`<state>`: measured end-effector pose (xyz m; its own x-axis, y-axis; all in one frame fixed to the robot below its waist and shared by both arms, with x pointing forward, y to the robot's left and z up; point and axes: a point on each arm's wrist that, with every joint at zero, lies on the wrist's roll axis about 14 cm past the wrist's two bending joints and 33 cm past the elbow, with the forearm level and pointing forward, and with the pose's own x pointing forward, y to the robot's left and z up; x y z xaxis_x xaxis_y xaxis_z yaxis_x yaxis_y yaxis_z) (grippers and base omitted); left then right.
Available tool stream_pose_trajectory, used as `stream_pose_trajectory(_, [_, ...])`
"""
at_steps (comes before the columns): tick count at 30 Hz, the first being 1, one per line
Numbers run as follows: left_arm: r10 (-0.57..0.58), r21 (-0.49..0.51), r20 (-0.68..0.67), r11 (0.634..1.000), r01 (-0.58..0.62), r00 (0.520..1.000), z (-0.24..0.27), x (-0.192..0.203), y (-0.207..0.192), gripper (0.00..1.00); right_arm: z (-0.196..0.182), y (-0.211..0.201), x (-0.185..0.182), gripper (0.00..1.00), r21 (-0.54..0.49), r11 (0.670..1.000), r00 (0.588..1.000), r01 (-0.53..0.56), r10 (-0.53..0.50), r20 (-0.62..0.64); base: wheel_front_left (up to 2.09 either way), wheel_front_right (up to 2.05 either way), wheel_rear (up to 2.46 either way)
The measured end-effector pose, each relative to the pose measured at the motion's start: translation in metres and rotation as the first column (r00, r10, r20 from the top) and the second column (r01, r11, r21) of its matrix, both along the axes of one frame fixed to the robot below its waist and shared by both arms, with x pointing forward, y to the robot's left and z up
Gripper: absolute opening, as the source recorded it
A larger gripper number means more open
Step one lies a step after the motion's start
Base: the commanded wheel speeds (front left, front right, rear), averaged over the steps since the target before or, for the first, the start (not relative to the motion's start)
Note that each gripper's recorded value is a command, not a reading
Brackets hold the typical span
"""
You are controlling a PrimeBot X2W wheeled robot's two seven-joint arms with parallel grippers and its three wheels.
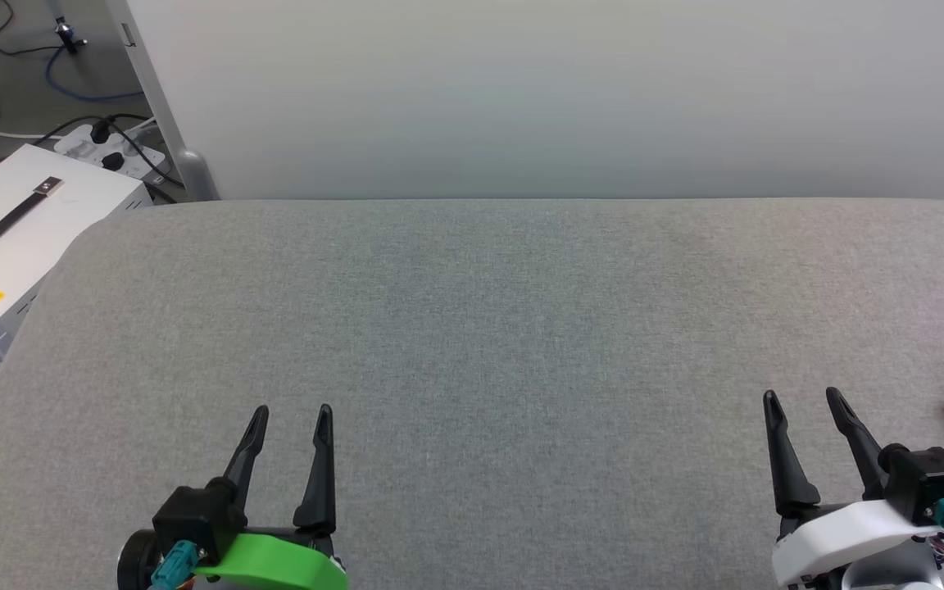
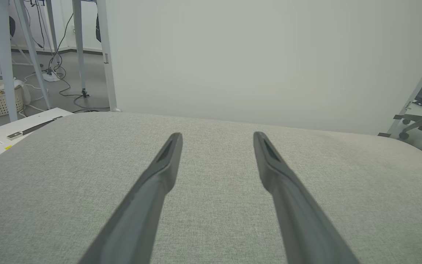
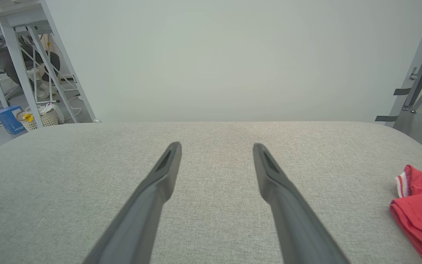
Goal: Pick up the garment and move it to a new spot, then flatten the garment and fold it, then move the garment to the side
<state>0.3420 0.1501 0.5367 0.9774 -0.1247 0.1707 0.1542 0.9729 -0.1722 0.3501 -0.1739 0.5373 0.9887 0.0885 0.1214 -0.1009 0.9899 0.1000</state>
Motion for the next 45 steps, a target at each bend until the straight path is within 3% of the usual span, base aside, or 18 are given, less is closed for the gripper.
stream_pose_trajectory(14, [-0.003,-0.008,0.002,1.000,0.003,1.000,0.0006,-0.0003,-0.0005,1.00,-0.0003,0.0021,-0.0004,1.00,0.005,1.000,1.000,-0.003,0.003,-0.001,0.00,0.00,0.00])
stream_pose_trajectory(15, [-0.004,-0.007,0.001,1.000,0.004,1.000,0.0005,-0.0002,-0.0007,0.00,-0.0002,0.0020,-0.0005,0.00,0.005,1.000,1.000,-0.003,0.003,-0.001,0.00,0.00,0.00])
stream_pose_trajectory(45, [0.015,0.043,-0.047,0.999,-0.013,0.999,-0.0059,0.0031,0.0035,0.00,-0.0056,0.0033,0.0011,0.00,-0.023,1.000,0.999,-0.009,0.008,-0.035,0.00,0.00,0.00])
